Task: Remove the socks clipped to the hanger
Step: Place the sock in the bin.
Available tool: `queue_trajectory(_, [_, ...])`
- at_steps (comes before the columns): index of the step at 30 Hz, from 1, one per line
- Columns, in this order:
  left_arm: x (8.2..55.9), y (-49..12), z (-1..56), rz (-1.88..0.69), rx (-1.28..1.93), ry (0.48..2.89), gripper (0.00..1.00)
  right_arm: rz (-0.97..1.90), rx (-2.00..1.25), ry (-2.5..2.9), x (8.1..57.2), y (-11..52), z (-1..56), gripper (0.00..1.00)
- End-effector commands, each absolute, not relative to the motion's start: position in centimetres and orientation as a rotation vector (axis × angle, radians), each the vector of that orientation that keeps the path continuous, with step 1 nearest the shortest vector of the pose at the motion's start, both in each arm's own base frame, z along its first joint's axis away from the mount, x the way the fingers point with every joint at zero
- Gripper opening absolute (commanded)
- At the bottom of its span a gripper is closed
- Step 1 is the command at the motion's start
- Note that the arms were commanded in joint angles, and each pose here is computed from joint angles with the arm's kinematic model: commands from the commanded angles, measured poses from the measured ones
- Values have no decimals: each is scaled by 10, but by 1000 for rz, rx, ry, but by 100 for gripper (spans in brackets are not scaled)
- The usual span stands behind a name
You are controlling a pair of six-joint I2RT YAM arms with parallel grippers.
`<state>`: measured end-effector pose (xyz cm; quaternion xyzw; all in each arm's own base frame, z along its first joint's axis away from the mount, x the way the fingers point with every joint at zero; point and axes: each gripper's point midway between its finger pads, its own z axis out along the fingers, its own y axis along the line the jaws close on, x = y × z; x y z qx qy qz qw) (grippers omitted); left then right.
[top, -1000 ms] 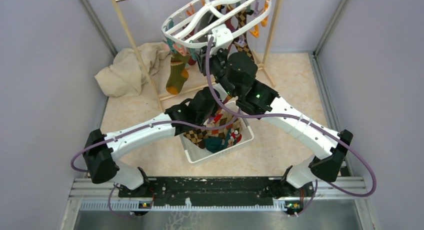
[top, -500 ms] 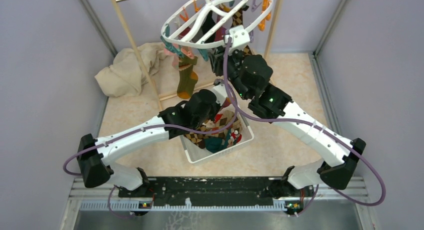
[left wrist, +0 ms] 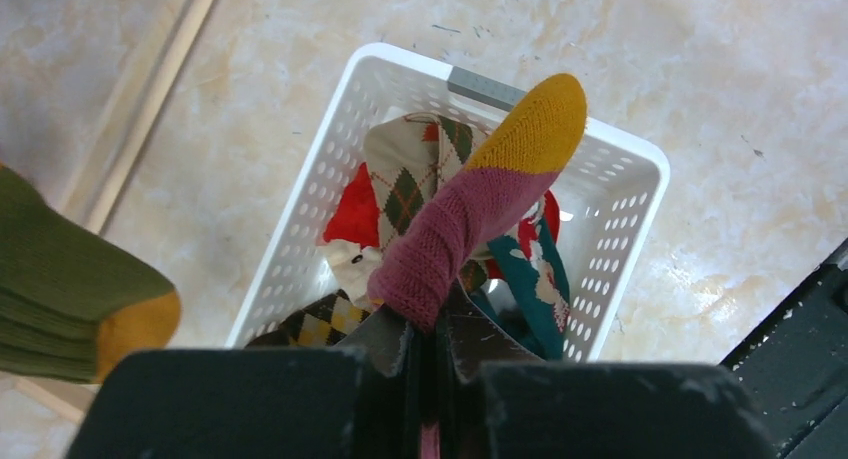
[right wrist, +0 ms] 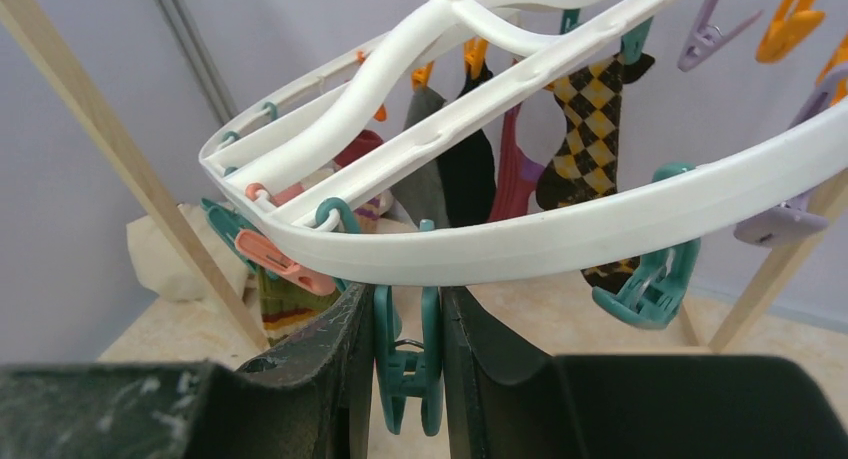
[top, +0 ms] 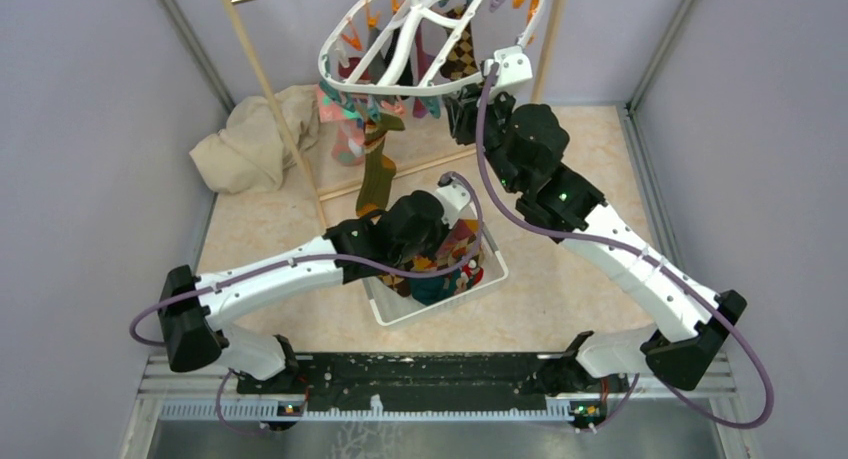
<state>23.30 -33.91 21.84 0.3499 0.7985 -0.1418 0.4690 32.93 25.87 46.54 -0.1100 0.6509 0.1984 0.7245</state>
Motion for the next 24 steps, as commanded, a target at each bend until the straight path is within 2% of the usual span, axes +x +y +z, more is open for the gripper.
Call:
queue_trajectory(1, [226,-349,202,-372,876,1993,7,455,-196,1410,327,239,482,0])
queue_trajectory(7, [228,-346,186,-334,871,2017,10,433,-154,1427,340,219,481,0])
queue_trajectory(12, [226,-339,175,-309,864,2048,19,415,-112,1448,355,200,477,0])
queue_trajectory(24, [223,-316,160,-243,818,2098,56,421,-15,1496,399,156,463,0])
